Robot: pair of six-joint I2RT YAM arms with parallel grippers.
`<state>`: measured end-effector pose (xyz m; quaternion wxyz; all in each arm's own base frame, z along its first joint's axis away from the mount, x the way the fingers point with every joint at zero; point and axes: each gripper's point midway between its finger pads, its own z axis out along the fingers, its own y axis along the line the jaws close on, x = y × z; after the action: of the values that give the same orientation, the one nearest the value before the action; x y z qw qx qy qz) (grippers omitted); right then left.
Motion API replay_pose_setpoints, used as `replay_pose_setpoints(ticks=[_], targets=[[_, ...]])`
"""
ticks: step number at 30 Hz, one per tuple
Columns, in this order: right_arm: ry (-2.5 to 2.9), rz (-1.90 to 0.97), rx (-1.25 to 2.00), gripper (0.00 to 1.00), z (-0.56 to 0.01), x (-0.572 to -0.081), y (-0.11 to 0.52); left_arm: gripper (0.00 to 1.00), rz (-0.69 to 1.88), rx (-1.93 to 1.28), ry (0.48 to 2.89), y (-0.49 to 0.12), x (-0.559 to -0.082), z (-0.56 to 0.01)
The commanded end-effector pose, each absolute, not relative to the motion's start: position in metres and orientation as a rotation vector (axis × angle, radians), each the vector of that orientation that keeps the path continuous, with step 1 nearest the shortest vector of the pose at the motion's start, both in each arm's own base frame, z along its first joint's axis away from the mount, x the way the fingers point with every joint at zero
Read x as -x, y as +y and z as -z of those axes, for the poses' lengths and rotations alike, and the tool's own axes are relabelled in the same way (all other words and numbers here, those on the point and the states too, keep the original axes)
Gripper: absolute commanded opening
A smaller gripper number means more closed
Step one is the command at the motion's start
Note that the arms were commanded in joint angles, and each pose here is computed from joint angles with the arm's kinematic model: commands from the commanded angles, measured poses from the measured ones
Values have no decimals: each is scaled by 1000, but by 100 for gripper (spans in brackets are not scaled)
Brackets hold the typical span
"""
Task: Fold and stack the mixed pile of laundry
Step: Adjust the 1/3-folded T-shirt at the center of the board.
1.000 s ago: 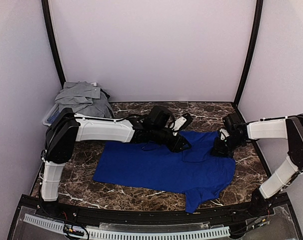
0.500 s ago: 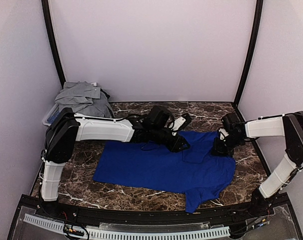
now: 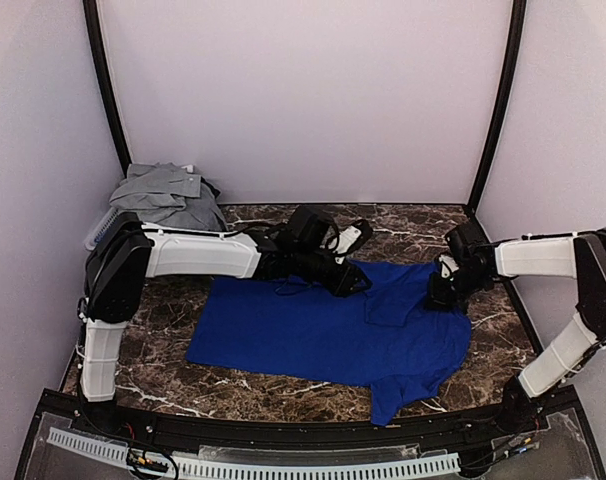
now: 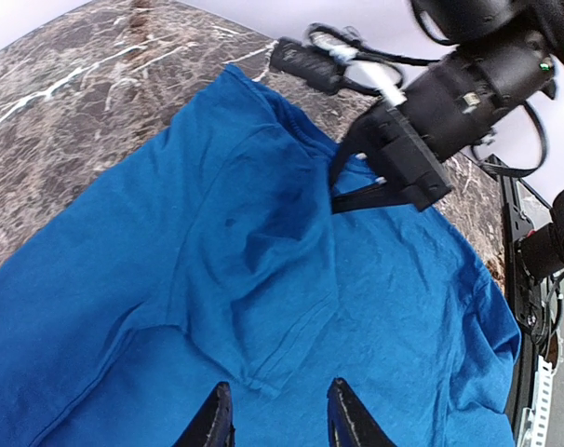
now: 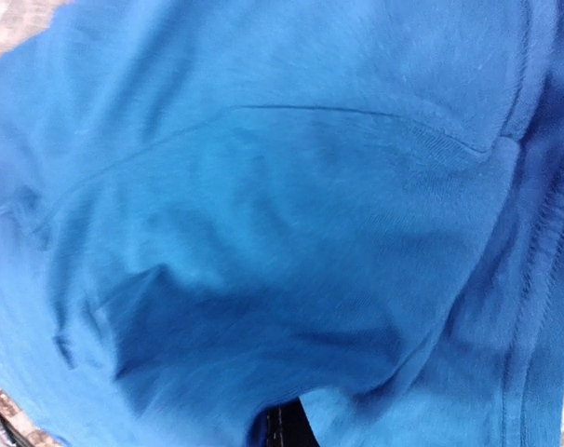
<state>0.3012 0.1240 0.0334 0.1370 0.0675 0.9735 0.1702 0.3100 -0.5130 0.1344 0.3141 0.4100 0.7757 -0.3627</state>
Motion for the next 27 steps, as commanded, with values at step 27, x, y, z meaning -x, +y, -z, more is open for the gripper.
replay_pose_setpoints(ticks=[27], targets=[[2875,-513,-339,0,-63,-202,137,33,863,-830,2169,-443,-360,-149]])
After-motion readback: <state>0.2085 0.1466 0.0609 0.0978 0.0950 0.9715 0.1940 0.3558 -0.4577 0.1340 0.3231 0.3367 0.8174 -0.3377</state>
